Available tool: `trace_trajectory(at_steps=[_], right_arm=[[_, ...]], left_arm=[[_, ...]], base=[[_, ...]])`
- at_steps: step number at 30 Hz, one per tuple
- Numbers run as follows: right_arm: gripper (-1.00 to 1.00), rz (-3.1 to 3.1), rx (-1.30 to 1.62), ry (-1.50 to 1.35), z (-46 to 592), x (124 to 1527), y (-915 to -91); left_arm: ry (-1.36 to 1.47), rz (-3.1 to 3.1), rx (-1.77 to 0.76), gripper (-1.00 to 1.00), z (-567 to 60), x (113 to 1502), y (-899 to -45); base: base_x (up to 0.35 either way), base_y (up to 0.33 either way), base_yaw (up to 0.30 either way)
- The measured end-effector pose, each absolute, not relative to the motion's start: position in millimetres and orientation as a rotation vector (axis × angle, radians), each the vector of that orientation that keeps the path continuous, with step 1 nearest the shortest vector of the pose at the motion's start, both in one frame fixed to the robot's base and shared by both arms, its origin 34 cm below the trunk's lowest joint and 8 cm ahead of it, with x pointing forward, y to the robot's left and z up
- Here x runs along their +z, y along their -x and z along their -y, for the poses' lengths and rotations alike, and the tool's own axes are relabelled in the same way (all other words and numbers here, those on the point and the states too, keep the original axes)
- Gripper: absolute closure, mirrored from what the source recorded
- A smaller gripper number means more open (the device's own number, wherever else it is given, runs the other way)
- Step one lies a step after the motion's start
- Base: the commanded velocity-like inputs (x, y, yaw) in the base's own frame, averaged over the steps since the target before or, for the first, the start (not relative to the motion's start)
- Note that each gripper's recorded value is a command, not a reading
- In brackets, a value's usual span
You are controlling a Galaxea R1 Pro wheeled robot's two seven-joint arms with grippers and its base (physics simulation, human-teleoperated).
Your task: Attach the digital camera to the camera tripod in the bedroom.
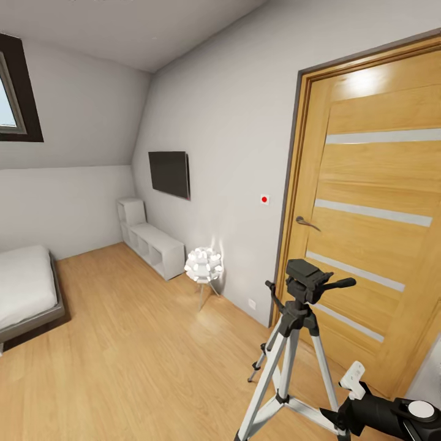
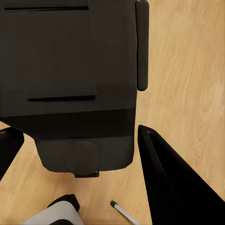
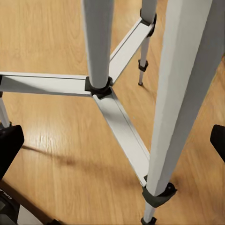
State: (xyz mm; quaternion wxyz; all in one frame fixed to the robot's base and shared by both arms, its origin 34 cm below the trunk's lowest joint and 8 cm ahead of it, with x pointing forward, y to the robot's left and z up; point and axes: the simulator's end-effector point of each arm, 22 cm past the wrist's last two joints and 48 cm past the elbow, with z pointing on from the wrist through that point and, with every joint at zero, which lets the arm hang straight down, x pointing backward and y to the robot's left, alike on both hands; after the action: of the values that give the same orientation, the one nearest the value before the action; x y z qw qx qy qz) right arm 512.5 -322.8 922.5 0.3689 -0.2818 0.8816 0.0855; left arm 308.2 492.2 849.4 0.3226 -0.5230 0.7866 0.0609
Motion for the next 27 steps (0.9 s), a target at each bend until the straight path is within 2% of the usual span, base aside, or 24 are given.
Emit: trace_trajectory(at_steps=[27], right_arm=[[-1.00,-2.266,0.220,0.724,322.9,921.1,-511.0]], left_arm=[[1.372,-2.066,0.157,1.00,-492.1,849.4,-308.4]], base=[[0.000,-0.008,0.001]])
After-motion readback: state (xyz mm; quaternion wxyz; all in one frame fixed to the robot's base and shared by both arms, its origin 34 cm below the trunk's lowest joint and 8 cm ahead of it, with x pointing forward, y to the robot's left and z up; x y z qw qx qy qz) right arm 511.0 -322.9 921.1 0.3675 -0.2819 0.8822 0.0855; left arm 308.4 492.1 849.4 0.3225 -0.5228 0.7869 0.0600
